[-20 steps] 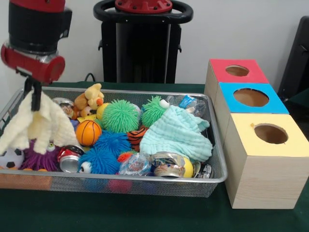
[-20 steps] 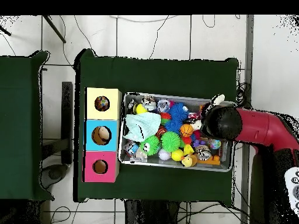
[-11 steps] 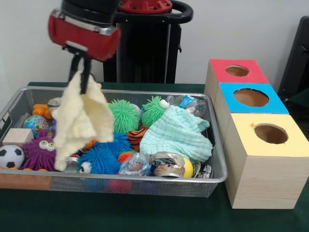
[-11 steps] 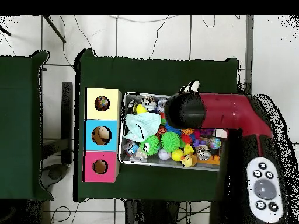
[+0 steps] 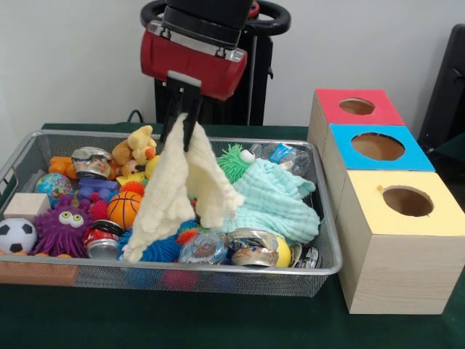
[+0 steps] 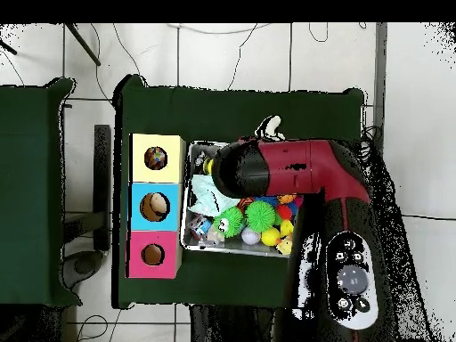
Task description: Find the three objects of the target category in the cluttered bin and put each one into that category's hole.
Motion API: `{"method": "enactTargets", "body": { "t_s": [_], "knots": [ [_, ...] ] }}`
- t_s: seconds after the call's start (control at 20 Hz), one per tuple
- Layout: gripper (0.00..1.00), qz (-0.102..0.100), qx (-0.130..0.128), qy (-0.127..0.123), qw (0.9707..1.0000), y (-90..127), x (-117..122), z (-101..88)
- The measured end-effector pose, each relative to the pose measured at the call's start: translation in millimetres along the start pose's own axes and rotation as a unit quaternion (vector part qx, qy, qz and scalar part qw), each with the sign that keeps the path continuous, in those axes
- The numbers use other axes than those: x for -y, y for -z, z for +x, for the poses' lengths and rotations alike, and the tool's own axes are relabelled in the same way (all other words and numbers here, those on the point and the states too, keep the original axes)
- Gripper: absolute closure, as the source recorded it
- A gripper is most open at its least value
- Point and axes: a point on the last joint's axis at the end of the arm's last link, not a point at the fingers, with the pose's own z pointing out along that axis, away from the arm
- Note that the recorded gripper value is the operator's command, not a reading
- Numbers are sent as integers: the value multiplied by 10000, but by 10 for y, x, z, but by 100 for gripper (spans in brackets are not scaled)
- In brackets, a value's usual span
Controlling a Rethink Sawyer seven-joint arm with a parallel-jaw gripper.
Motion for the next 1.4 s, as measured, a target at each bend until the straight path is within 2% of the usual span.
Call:
{"method": "enactTargets", "body": {
  "t_s": [0.25, 0.75, 0.85, 0.95, 1.1, 1.2, 1.25, 1.3, 1.35, 1.4],
  "knots": [
    [100, 83, -101, -143, 9998, -66, 135, 45],
    [100, 218, -166, -393, 9989, -41, 377, 63],
    [100, 213, -182, -463, 9985, 11, 402, 51],
    [100, 228, -416, -657, 9967, 233, 436, 24],
    [100, 287, -739, -757, 9940, 448, 441, 19],
    [100, 391, -1165, -823, 9890, 693, 442, 23],
    [100, 455, -1433, -857, 9849, 849, 441, 18],
    [100, 543, -1813, -897, 9778, 1081, 438, 11],
    [100, 594, -2030, -918, 9730, 1222, 439, 6],
    [100, 614, -2113, -931, 9710, 1293, 443, -1]
  ]
}}
